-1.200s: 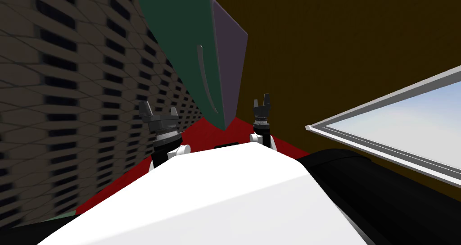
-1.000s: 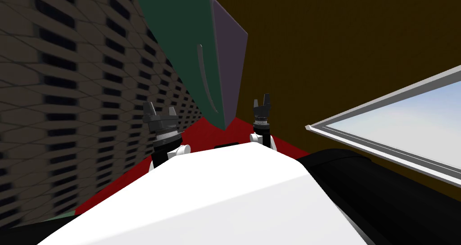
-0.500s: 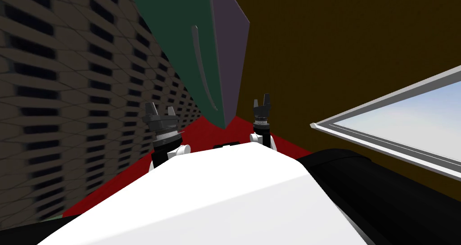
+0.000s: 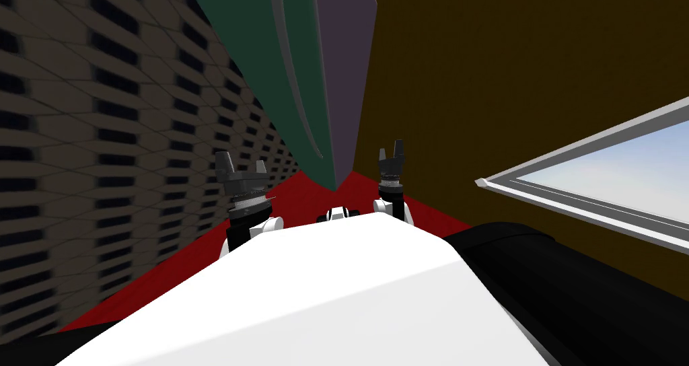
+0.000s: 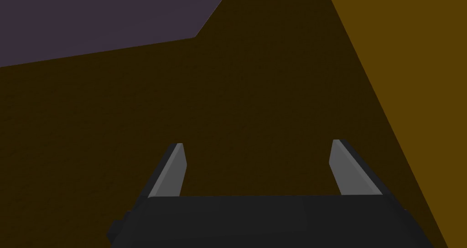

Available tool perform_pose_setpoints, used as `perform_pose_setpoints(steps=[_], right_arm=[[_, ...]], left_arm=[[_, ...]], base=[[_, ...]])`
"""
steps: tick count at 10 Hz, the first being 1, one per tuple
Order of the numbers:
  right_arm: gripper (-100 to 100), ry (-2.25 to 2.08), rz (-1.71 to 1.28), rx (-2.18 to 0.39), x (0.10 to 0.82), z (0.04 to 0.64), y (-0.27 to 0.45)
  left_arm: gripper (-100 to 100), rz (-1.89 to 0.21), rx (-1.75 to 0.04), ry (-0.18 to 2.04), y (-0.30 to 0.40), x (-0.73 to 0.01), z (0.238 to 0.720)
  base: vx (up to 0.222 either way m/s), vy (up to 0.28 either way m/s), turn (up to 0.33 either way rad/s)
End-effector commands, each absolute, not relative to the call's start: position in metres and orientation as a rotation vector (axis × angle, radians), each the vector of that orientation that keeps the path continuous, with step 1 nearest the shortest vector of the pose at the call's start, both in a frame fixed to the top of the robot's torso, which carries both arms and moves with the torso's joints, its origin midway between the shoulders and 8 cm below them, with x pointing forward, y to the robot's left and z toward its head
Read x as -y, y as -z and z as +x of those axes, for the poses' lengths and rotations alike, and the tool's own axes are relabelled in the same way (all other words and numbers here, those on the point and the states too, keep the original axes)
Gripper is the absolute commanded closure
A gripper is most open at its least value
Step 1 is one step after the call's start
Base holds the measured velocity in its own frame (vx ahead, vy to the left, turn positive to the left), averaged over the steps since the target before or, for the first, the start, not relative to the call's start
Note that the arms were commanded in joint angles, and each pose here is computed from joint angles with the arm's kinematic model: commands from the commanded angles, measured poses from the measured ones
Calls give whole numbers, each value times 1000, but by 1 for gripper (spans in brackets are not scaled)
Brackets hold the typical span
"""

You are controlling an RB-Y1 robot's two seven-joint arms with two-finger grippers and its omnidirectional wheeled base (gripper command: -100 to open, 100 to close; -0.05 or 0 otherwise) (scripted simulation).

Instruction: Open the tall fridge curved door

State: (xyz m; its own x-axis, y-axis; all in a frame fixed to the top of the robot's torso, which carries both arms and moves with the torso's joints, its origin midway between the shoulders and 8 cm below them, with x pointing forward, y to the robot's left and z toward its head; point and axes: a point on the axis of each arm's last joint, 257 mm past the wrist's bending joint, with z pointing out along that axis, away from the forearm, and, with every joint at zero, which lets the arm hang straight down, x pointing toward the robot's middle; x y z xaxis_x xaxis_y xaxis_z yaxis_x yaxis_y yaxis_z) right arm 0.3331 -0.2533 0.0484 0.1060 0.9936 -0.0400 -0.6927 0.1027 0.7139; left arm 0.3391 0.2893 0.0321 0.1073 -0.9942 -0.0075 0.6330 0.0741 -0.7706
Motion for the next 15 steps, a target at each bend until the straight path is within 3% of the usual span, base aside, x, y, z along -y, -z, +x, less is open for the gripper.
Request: perform_pose_setpoints(steps=[1, 15], right_arm=[[0, -1365, 617, -610, 253, 333, -48], [0, -1365, 617, -610, 253, 333, -48]], left_arm=[[-100, -669, -711, 1340, -21, -284, 346], [-100, -603, -872, 1158, 70, -308, 382]], base=[[35, -17, -15], [64, -33, -23]])
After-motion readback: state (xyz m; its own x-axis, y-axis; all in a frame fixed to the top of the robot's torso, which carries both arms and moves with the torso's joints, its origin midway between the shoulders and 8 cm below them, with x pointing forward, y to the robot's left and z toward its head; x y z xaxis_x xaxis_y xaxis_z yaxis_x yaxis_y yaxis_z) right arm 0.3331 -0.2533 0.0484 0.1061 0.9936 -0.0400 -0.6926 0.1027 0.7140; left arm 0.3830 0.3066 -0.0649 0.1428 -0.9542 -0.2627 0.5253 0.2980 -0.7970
